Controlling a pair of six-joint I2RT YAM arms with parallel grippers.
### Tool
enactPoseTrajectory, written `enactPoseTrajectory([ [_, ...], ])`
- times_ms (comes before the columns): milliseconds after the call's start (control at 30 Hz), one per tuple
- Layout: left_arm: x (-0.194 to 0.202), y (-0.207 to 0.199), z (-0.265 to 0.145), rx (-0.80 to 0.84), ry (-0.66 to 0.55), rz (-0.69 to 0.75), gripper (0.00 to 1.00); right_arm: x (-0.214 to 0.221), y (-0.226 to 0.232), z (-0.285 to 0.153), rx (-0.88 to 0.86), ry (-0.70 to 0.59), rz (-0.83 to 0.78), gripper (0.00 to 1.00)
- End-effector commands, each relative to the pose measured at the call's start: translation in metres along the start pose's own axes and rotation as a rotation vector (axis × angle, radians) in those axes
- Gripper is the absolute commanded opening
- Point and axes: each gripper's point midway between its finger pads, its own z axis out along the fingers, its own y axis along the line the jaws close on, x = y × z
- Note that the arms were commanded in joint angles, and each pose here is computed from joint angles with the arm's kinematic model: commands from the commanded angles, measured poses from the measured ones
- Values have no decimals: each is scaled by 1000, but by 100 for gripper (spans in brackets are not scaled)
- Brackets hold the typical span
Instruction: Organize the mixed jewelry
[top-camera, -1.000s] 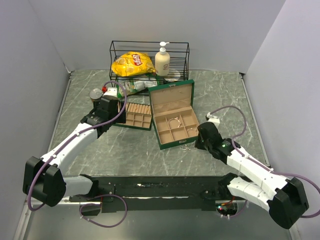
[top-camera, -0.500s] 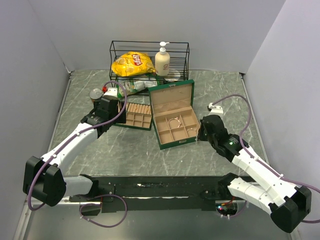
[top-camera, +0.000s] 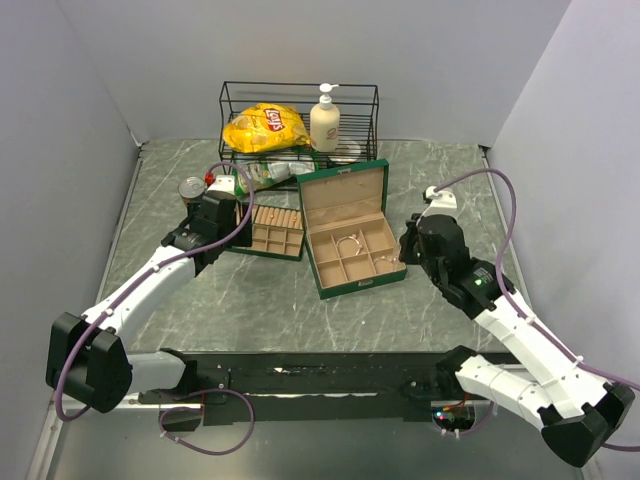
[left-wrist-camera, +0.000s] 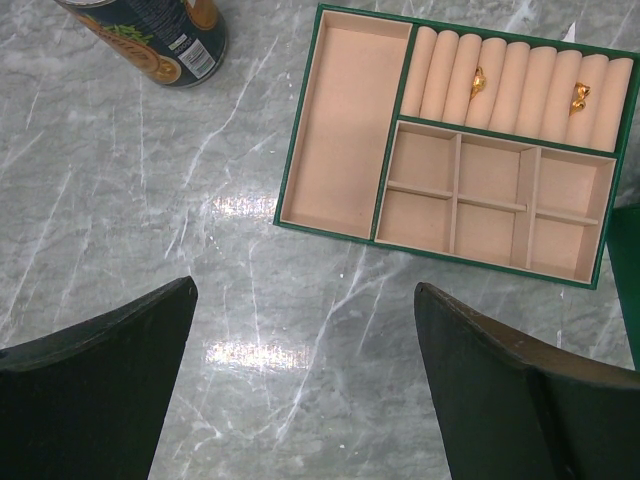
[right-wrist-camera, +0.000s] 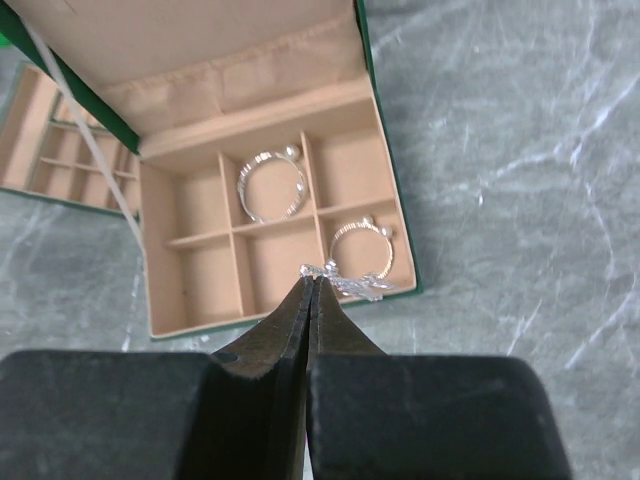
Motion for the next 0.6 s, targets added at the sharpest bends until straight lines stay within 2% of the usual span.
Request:
enactPoseTrajectory([
  [0,-11,-4,-3,19,-30,-9,96,-41,10,-8,-22,-101,3,2],
  [267,-11,-4,-3,20,-29,-8,96,-66,27,9,-39,-134,-6,2],
  [567,-11,-5,-4,25,-30,-7,96,-87,46,49,-64,-124,7,2],
])
